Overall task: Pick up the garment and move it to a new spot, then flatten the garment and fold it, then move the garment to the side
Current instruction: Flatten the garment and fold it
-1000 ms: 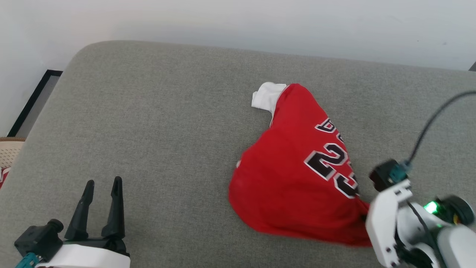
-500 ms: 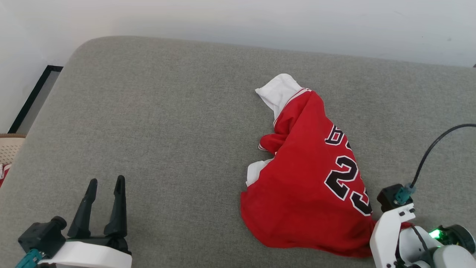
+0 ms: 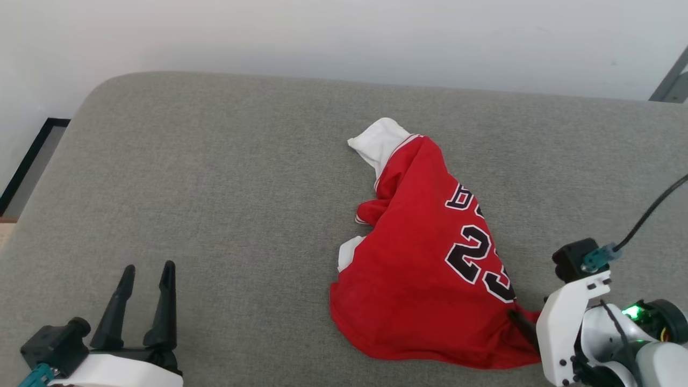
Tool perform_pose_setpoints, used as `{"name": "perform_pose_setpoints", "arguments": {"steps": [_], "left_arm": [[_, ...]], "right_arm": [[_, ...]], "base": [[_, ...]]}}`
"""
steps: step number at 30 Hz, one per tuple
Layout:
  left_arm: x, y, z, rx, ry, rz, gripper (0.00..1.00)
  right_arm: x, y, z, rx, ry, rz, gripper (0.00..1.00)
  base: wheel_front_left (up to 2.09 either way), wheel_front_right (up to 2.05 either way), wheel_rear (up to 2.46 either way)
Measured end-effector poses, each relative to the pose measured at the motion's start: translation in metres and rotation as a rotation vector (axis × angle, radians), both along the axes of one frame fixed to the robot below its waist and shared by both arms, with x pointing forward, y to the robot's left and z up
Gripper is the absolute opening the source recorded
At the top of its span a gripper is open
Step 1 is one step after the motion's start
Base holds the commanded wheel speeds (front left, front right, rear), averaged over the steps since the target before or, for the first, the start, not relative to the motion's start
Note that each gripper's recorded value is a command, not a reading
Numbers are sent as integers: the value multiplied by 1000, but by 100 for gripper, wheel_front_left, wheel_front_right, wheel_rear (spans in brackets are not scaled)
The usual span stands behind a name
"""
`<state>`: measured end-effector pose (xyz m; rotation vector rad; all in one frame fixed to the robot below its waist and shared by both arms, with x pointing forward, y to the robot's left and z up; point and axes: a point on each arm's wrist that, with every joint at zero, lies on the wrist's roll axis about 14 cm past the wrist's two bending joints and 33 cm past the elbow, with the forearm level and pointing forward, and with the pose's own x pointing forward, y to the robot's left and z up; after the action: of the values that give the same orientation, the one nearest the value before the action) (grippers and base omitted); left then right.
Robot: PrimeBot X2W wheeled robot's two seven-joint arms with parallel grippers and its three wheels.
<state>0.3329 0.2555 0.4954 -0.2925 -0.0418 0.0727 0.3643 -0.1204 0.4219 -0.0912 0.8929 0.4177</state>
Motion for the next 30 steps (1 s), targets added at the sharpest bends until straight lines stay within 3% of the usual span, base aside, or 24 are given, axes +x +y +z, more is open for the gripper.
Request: {"name": "perform_pose_setpoints", "arguments": {"steps": [10, 19, 24, 30], "left_arm": [[7, -22, -7, -8, 42, -104, 100], [39, -56, 9, -26, 119, -300, 100], [66, -77, 11, -12, 247, -440, 100], [93, -102, 11, 45, 400, -572, 100]], "right_arm": [[21, -1, 57, 125, -263, -116, 100], [46, -16, 112, 231, -585, -244, 100], [57, -30, 134, 240, -760, -294, 100], [65, -46, 142, 226, -861, -336, 100]], "base": [[0, 0, 0], [0, 0, 0], [0, 0, 0], [0, 0, 0]]}}
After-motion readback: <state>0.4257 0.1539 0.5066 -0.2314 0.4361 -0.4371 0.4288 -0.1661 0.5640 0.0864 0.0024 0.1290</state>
